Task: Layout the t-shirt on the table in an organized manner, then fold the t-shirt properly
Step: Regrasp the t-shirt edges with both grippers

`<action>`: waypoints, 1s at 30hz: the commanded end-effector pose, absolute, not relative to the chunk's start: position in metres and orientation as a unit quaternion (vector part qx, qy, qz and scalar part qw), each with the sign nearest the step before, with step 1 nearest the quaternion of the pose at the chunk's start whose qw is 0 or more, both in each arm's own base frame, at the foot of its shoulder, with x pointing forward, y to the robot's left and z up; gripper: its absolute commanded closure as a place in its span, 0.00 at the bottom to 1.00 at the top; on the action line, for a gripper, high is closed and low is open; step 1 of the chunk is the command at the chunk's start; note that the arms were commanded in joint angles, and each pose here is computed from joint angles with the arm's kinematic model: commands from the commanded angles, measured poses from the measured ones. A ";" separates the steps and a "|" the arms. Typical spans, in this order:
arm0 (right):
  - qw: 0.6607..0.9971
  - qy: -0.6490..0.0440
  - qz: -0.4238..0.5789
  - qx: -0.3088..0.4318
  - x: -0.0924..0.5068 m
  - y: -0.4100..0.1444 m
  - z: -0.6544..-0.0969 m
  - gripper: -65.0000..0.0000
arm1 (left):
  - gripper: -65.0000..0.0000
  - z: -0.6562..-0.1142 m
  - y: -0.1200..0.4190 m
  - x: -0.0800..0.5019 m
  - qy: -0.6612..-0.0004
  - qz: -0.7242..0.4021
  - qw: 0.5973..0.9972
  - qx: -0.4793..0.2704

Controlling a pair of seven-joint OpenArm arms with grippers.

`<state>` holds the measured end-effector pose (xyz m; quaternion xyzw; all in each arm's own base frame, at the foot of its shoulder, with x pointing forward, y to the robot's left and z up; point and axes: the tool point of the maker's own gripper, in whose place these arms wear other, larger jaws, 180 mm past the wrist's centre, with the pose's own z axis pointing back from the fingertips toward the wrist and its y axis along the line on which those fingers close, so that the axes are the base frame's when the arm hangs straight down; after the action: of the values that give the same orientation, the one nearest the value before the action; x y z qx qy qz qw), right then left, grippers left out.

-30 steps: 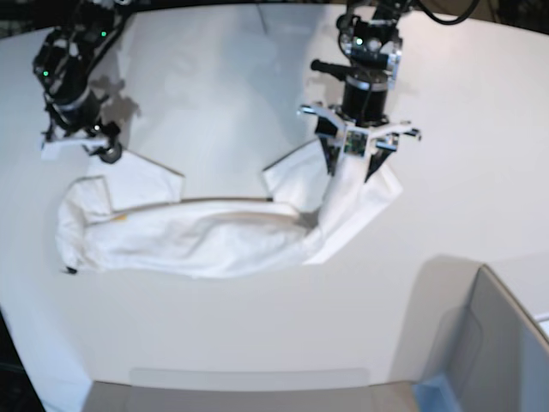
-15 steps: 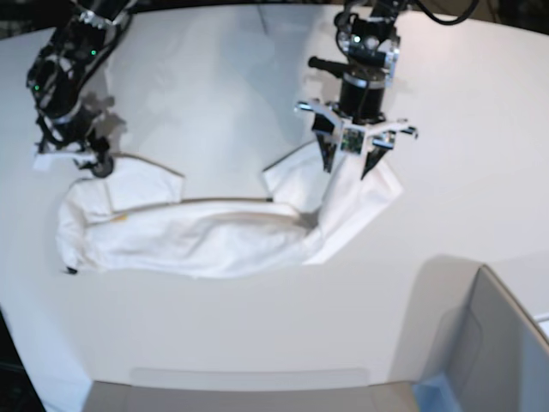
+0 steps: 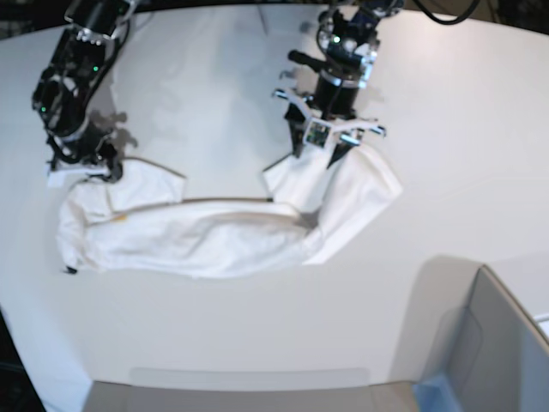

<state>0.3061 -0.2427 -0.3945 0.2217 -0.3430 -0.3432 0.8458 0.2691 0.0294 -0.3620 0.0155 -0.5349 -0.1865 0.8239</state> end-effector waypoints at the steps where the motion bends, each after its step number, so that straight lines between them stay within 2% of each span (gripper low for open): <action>1: 0.850 -0.350 -0.333 0.212 0.308 -0.248 -0.386 1.00 | 0.52 -0.351 0.022 0.275 -0.555 -0.192 0.809 0.013; 6: 0.850 -0.358 -0.326 0.209 0.308 -0.248 -0.379 1.00 | 0.51 -0.356 0.006 0.278 -0.552 -0.212 0.806 0.004; 10: 0.849 -0.365 -0.320 0.207 0.309 -0.248 -0.373 1.00 | 0.51 -0.382 -0.008 0.277 -0.473 -0.254 0.843 0.016; 13: 0.849 -0.366 -0.321 0.207 0.308 -0.249 -0.373 1.00 | 0.51 -0.382 -0.019 0.281 -0.444 -0.282 0.850 0.025; 20: 0.849 -0.364 -0.321 0.209 0.308 -0.246 -0.375 1.00 | 0.51 -0.377 -0.019 0.294 -0.449 -0.282 0.847 0.033; 24: 0.849 -0.363 -0.321 0.209 0.308 -0.246 -0.375 1.00 | 0.51 -0.398 -0.006 0.310 -0.428 -0.294 0.852 0.066; 30: 0.851 -0.363 -0.319 0.208 0.308 -0.246 -0.375 1.00 | 0.52 -0.400 -0.003 0.331 -0.441 -0.280 0.849 0.076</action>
<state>0.2990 -0.2423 -0.3882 0.2063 -0.3414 -0.3277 0.8565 0.3309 -0.0054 -0.3990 0.0734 -0.4514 -0.2810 0.8438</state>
